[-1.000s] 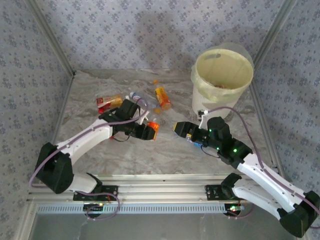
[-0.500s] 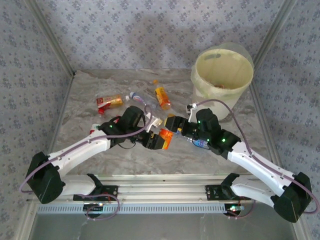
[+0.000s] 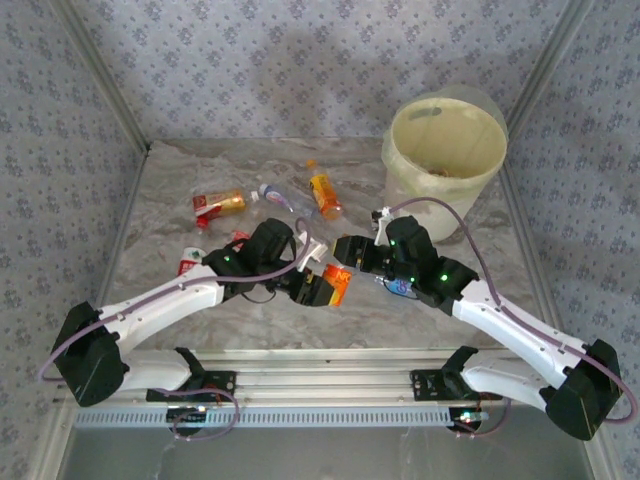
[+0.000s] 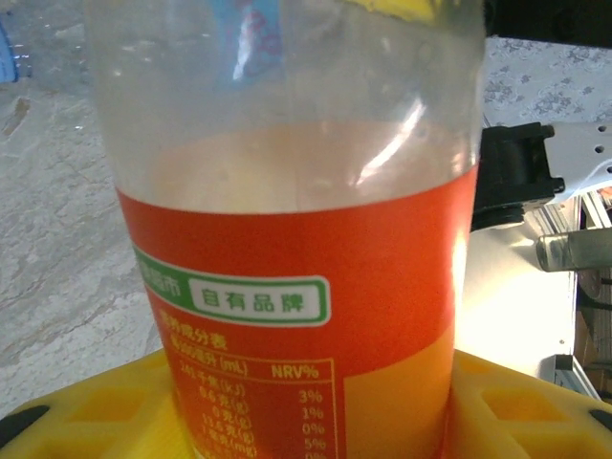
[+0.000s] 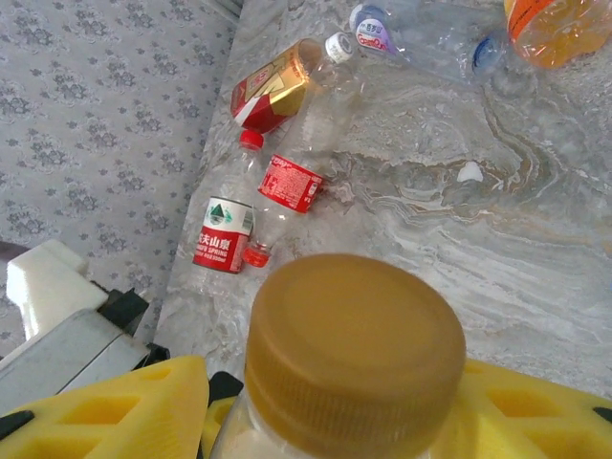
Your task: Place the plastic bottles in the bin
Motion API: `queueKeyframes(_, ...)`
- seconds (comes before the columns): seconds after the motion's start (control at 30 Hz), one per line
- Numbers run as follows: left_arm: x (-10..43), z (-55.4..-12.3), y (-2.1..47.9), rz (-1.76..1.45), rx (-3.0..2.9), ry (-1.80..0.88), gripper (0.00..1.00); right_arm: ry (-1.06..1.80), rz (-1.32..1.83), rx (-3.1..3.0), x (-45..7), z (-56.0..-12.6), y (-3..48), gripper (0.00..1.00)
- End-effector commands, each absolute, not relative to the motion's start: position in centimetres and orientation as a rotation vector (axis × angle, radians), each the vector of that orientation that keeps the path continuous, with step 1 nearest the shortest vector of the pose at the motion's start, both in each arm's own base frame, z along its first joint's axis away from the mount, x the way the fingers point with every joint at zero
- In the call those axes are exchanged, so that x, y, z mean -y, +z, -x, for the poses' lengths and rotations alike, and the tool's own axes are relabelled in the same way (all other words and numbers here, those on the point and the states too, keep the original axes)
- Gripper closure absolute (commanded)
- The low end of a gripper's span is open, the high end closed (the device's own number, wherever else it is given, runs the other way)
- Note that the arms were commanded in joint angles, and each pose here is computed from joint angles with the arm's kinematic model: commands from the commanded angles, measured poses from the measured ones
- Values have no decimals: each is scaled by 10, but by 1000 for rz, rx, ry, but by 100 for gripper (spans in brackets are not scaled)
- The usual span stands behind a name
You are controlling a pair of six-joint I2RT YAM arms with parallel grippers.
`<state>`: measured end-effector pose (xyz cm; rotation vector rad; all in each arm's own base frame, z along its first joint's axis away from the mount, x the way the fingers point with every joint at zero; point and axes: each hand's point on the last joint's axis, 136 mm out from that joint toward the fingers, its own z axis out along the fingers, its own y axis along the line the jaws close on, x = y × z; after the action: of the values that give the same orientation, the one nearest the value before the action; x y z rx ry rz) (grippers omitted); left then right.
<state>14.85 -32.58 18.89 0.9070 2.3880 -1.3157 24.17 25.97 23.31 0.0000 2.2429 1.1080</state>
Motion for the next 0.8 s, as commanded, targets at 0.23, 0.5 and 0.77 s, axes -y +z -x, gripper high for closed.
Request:
queueKeyframes(0.23,333,-128,194,-1001,-2346,-1379,45,1089,13,-2162,-254,-246,261,46)
queueKeyframes(0.5,333,-132,199,-968,-2328,-1359,26,1054,15,-2148,-244,-244,268,57)
queueKeyframes(0.77,325,-142,230,-877,-2218,-1316,1,871,49,-2145,-207,-241,290,57)
